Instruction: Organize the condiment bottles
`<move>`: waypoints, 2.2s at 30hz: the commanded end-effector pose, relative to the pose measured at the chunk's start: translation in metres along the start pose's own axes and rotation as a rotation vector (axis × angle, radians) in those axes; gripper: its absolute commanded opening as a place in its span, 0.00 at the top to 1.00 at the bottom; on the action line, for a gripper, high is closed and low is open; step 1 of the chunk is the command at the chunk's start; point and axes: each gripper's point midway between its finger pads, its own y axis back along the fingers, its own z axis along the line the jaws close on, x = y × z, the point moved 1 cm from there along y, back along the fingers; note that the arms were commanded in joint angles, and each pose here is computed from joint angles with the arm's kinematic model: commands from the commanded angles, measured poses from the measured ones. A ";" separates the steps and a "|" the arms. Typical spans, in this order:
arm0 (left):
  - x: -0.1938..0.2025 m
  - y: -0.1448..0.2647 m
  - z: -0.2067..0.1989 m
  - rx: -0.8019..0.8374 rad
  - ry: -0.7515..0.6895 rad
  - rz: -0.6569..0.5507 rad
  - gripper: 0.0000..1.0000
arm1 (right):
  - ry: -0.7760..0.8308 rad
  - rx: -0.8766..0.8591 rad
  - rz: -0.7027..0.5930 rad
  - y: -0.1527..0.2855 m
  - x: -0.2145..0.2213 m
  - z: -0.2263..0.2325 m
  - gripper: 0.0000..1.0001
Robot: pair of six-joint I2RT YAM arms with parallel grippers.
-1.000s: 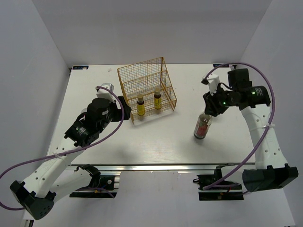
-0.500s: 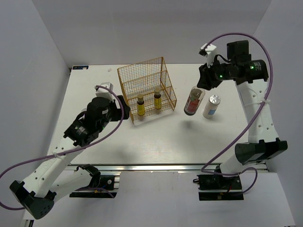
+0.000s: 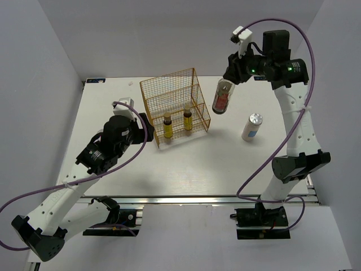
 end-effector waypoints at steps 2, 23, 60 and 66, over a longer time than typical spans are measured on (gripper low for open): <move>-0.015 0.005 0.000 -0.015 0.011 -0.037 0.12 | 0.131 0.092 -0.319 0.014 -0.092 -0.015 1.00; -0.019 -0.006 -0.003 -0.030 0.028 -0.055 0.12 | 0.162 0.122 -0.603 -0.016 -0.168 -0.024 1.00; -0.003 -0.007 0.010 -0.087 0.065 -0.030 0.12 | 0.158 0.065 -0.813 -0.053 -0.213 -0.001 1.00; 0.001 -0.009 0.011 -0.093 0.067 -0.022 0.12 | 0.162 0.066 -0.842 -0.061 -0.217 -0.001 1.00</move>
